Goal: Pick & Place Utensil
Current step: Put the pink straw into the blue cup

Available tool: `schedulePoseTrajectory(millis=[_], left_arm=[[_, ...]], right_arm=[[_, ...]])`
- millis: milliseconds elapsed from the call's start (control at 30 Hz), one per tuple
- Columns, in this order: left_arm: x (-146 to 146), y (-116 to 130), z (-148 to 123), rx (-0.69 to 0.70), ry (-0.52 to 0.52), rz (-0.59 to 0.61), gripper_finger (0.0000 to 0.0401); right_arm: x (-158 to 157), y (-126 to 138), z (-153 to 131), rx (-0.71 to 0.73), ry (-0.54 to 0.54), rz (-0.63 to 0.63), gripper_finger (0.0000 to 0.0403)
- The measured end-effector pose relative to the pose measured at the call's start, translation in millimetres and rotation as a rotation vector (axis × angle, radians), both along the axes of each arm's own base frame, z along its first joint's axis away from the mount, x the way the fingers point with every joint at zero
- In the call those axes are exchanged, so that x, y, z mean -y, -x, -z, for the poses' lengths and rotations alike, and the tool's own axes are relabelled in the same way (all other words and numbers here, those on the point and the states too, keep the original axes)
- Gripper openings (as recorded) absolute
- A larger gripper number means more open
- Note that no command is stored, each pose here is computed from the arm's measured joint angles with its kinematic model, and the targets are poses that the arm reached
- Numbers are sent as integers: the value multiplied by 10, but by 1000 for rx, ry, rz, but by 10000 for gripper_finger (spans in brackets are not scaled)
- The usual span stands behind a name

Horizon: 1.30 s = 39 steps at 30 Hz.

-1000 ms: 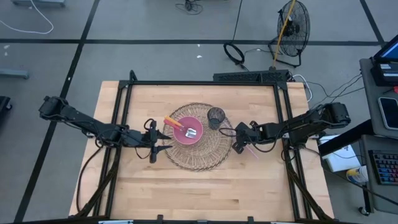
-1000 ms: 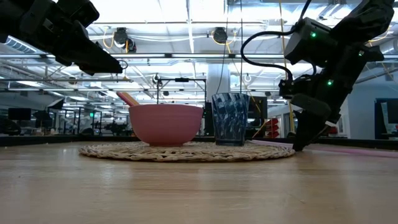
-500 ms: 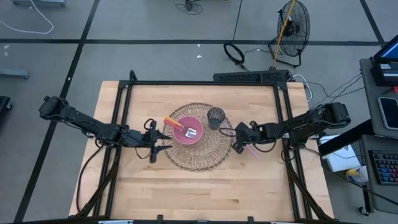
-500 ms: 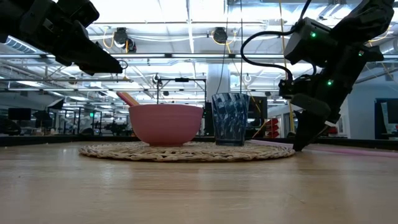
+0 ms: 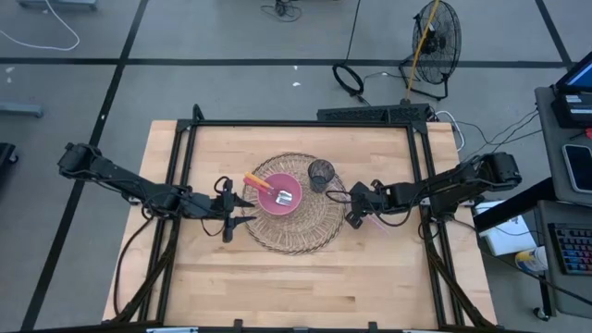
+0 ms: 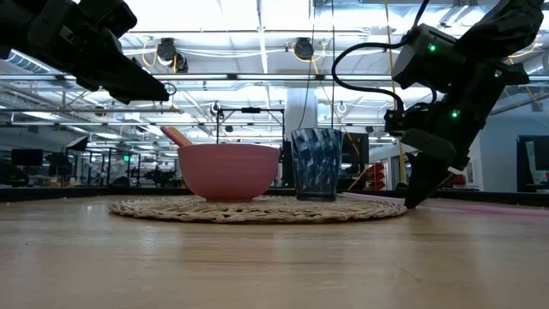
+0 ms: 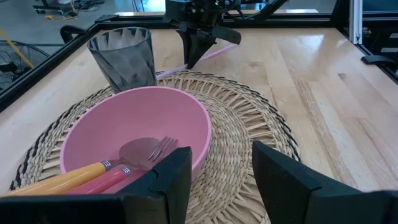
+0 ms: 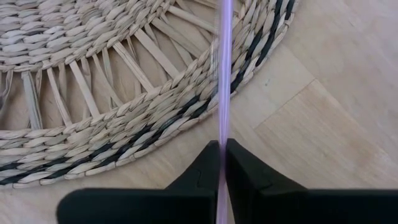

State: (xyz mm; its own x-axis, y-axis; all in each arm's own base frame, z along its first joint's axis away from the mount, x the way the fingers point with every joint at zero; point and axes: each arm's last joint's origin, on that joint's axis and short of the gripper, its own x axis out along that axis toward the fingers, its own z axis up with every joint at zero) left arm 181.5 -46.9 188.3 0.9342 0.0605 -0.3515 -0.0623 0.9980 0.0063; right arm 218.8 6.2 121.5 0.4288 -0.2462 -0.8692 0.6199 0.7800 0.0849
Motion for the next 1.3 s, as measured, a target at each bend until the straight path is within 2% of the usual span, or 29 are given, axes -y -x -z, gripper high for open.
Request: schedulePoseTrajectory(millis=[700, 1100, 1300], left_arm=[[0, 0, 0, 0, 3, -2, 170], [0, 0, 0, 1, 4, -2, 170], [0, 0, -1, 1, 4, -2, 170]], right_arm=[[1, 51, -71, 17, -23, 37, 8], [45, 200, -352, 99, 82, 96, 8], [80, 292, -518, 162, 179, 135, 8]])
